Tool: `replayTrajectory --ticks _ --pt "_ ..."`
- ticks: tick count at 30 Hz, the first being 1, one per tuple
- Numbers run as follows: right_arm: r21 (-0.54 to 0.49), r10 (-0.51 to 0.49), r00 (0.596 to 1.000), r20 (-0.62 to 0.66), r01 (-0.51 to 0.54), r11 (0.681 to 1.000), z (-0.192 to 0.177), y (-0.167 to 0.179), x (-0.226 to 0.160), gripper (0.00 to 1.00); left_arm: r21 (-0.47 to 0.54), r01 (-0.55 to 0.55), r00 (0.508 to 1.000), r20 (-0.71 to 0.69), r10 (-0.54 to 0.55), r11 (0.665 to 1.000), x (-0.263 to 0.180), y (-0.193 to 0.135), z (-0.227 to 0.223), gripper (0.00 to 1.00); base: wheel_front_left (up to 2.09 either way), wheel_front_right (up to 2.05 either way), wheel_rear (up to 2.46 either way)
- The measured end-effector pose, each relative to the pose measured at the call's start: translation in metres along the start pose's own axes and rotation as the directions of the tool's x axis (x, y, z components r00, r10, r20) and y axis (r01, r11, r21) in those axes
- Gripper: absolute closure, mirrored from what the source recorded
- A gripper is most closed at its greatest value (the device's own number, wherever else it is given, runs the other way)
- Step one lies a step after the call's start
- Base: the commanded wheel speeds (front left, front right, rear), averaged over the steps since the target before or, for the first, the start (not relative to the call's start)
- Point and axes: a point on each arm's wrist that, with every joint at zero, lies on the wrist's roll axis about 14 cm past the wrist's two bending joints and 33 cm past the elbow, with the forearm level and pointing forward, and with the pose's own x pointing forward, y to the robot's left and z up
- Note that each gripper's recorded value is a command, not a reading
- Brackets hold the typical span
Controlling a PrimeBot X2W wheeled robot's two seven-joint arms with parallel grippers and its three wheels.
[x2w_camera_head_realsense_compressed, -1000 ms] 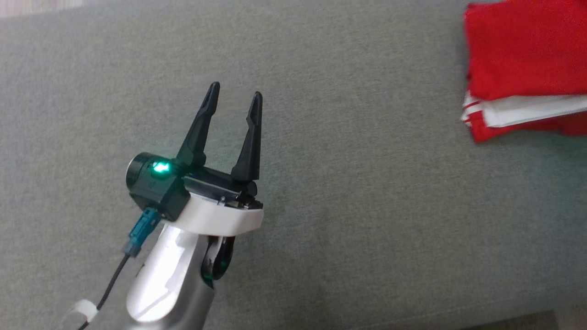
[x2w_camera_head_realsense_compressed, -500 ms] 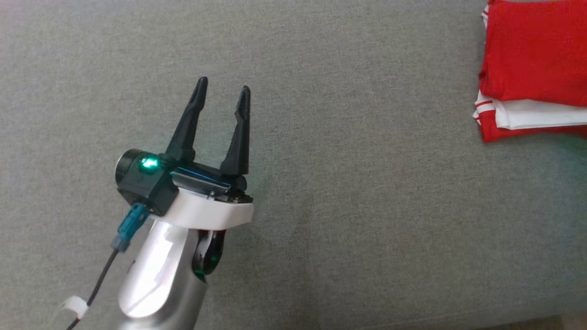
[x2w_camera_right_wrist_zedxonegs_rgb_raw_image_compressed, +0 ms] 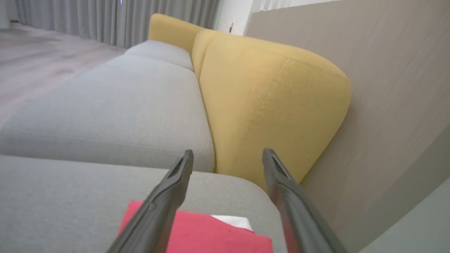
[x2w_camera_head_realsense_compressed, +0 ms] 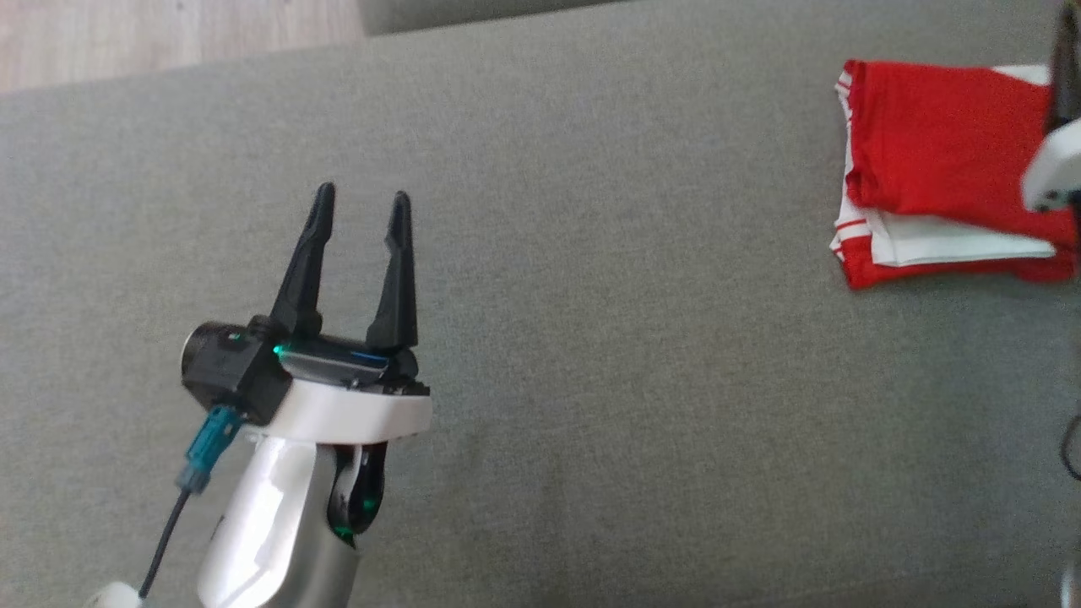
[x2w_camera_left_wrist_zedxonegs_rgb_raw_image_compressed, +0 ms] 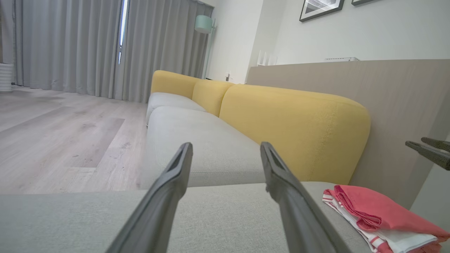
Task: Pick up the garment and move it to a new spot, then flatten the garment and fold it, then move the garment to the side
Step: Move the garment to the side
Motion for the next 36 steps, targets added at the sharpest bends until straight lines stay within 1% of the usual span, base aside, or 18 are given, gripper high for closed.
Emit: replayTrajectory --ticks 3,6,7,8,9,12,16,19,21,23,26,30,36 --pt "0.043 0.035 0.994 0.104 -0.04 0.998 0.037 0.018 -0.003 0.0 0.013 -0.024 1.0 0.02 0.023 1.0 -0.008 0.003 0.011 0.0 0.0 0.0 0.0" --pt "0.102 0.07 0.976 0.205 -0.093 0.99 0.072 0.04 -0.011 0.0 0.013 -0.055 0.998 0.042 0.054 0.998 -0.018 0.008 0.022 0.0 0.0 0.0 0.0" --pt "0.126 0.084 0.97 0.23 -0.116 0.985 0.08 0.049 -0.014 0.0 0.013 -0.074 0.996 0.047 0.074 0.997 -0.022 0.012 0.025 0.0 0.0 0.0 0.0" --pt "0.126 0.084 0.97 0.23 -0.116 0.985 0.08 0.049 -0.014 0.0 0.013 -0.074 0.996 0.047 0.074 0.997 -0.022 0.012 0.025 0.0 0.0 0.0 0.0" --pt "0.18 0.112 0.957 0.266 -0.164 0.97 0.09 0.068 -0.022 0.0 0.018 -0.106 0.993 0.051 0.105 0.994 -0.032 0.019 0.028 0.0 0.0 0.0 0.0" --pt "0.254 0.155 0.945 0.289 -0.232 0.939 0.093 0.098 -0.035 0.0 0.018 -0.156 0.987 0.05 0.155 0.988 -0.048 0.031 0.03 0.0 0.0 0.0 0.0" --pt "0.33 0.207 0.933 0.293 -0.302 0.895 0.086 0.131 -0.053 0.0 0.027 -0.216 0.976 0.043 0.215 0.976 -0.066 0.044 0.031 0.0 0.0 0.0 0.0" --pt "0.374 0.222 0.931 0.289 -0.323 0.869 0.071 0.144 -0.069 0.0 0.029 -0.245 0.969 0.04 0.244 0.969 -0.078 0.05 0.031 0.0 0.0 0.0 0.0" --pt "0.398 0.232 0.934 0.271 -0.329 0.856 0.053 0.15 -0.081 0.0 0.028 -0.265 0.964 0.023 0.264 0.964 -0.087 0.054 0.027 0.0 0.0 0.0 0.0" --pt "0.406 0.263 0.933 0.245 -0.345 0.846 0.032 0.162 -0.096 0.0 -0.002 -0.292 0.956 0.016 0.292 0.957 -0.095 0.059 0.024 0.0 0.0 0.0 0.0" --pt "0.462 0.301 0.935 0.186 -0.354 0.813 0.0 0.178 -0.119 0.0 -0.03 -0.308 0.952 -0.002 0.308 0.951 -0.105 0.062 0.018 0.0 0.0 0.0 0.0" --pt "0.49 0.326 0.936 0.135 -0.349 0.798 -0.024 0.187 -0.138 0.0 -0.039 -0.304 0.953 -0.028 0.303 0.952 -0.111 0.059 0.01 0.0 0.0 0.0 0.0" --pt "0.507 0.309 0.938 0.157 -0.344 0.79 -0.019 0.182 -0.138 0.0 -0.048 -0.302 0.953 -0.025 0.301 0.952 -0.109 0.059 0.01 0.0 0.0 0.0 0.0"
